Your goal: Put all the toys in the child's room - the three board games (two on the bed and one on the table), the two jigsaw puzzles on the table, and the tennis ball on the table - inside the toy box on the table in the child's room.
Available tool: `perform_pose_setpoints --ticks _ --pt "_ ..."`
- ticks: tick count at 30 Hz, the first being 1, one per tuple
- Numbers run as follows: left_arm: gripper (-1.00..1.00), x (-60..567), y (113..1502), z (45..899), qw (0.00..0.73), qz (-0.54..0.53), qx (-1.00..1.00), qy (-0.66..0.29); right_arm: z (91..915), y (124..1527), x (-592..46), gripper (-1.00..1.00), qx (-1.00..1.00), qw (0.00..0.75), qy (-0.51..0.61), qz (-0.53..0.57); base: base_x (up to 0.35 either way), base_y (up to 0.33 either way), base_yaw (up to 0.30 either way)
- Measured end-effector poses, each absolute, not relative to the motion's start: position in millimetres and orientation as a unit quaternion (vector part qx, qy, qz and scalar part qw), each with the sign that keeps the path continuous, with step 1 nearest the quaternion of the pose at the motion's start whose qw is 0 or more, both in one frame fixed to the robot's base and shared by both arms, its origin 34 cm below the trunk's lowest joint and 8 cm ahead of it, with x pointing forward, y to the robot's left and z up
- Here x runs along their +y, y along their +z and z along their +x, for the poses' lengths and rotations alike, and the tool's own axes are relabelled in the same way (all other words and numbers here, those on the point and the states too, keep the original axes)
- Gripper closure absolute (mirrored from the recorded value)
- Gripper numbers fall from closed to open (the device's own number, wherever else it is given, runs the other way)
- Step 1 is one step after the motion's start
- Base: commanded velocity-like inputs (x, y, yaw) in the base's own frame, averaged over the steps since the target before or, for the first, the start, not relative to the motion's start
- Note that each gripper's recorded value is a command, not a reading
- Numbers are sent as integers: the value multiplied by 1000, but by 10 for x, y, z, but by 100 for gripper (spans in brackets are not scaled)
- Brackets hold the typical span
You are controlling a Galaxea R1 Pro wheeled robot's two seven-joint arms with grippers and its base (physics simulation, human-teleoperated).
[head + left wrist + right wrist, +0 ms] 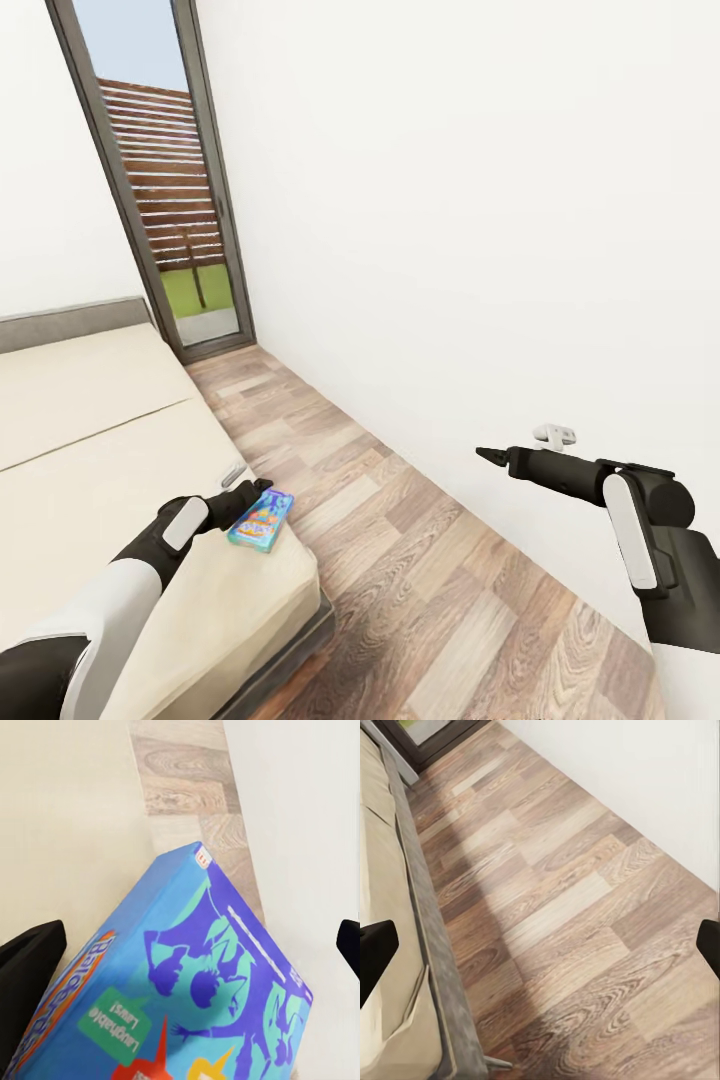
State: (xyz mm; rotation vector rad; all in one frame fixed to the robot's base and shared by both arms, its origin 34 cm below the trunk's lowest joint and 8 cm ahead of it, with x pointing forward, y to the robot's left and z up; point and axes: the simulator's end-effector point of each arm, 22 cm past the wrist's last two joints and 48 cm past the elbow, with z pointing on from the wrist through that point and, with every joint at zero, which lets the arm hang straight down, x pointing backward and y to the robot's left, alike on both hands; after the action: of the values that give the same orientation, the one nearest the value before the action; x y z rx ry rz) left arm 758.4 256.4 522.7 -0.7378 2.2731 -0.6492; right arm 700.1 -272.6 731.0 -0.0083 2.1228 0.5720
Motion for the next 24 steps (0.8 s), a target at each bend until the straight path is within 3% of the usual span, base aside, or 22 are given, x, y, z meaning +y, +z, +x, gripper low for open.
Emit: perform_pose_setpoints --ticks 24 --pt "-100 2567 5201 7569 324 -286 867 -249 7002 7308 -2721 -100 860 454 232 -3 0 0 -23"
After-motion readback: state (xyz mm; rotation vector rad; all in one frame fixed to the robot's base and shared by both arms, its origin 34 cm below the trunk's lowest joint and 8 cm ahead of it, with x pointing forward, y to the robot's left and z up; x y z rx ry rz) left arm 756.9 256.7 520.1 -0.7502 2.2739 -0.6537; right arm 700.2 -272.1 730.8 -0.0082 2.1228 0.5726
